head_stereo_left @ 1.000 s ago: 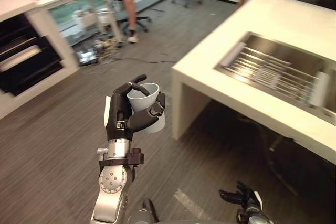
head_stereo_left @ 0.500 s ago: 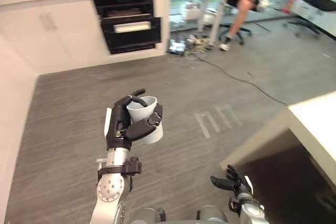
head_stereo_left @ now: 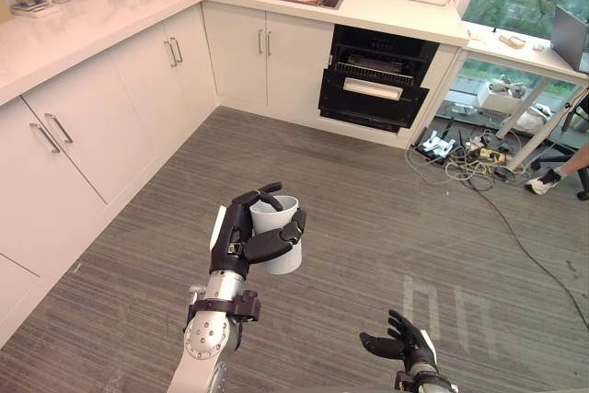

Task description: Walk over to the sink, pick up the cup, carry it to the dishwasher, place the cup inside the dishwasher, then close the dishwasher door

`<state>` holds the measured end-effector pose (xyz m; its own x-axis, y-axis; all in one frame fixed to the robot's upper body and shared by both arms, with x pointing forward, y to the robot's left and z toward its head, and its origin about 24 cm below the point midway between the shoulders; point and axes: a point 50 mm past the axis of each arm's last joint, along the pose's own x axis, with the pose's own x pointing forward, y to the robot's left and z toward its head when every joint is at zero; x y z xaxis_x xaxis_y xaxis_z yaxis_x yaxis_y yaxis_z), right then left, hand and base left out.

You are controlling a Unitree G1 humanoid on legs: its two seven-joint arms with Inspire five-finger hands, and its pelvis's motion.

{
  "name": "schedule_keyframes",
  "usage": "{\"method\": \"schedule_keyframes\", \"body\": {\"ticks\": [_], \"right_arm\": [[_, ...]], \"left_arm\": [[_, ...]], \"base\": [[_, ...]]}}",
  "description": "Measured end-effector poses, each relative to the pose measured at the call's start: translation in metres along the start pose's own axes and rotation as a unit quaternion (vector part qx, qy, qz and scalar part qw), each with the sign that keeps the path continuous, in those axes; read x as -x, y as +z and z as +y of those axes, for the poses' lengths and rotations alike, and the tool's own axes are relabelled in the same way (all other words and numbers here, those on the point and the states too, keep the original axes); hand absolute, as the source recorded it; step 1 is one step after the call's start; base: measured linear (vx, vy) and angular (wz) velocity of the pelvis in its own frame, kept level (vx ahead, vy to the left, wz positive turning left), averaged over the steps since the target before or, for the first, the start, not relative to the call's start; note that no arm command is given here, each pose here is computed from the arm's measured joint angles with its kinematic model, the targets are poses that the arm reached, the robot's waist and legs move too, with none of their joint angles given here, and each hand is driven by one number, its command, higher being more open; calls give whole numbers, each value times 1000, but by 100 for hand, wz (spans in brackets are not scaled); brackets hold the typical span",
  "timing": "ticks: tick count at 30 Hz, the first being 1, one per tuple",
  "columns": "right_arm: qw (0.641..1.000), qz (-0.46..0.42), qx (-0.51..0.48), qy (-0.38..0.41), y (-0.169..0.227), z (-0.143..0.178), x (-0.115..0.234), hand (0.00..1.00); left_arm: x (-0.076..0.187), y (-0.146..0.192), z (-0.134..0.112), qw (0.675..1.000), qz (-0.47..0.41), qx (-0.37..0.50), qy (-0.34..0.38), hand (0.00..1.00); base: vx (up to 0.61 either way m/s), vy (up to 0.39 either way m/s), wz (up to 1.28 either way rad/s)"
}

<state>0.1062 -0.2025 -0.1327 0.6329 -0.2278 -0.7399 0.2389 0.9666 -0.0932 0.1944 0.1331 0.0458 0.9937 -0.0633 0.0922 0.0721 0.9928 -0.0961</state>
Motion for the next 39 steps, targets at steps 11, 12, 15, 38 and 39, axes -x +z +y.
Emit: {"method": "schedule_keyframes", "body": {"ticks": [11, 12, 15, 38, 39], "right_arm": [[1000, 17, -2, -16, -13, -7, 7, 90], [1000, 16, -3, -17, -12, -7, 6, 90], [1000, -11, -4, -21, 10, -5, -6, 90], [972, -233, -17, -20, 131, 8, -5, 90], [971, -239, -12, -12, 134, 11, -5, 90]], "left_arm": [[-8, -2, -2, 999, -3, 34, 18, 30], [-10, -2, -2, 999, -3, 39, 19, 30], [-19, 5, 2, 998, -18, 51, 35, 30], [-21, 26, -2, 995, -62, 72, 37, 30], [-21, 22, -3, 994, -54, 83, 45, 30]], "base": [[22, 4, -4], [22, 3, 43], [-43, -9, 52], [247, 62, 41], [817, -204, 67]]}}
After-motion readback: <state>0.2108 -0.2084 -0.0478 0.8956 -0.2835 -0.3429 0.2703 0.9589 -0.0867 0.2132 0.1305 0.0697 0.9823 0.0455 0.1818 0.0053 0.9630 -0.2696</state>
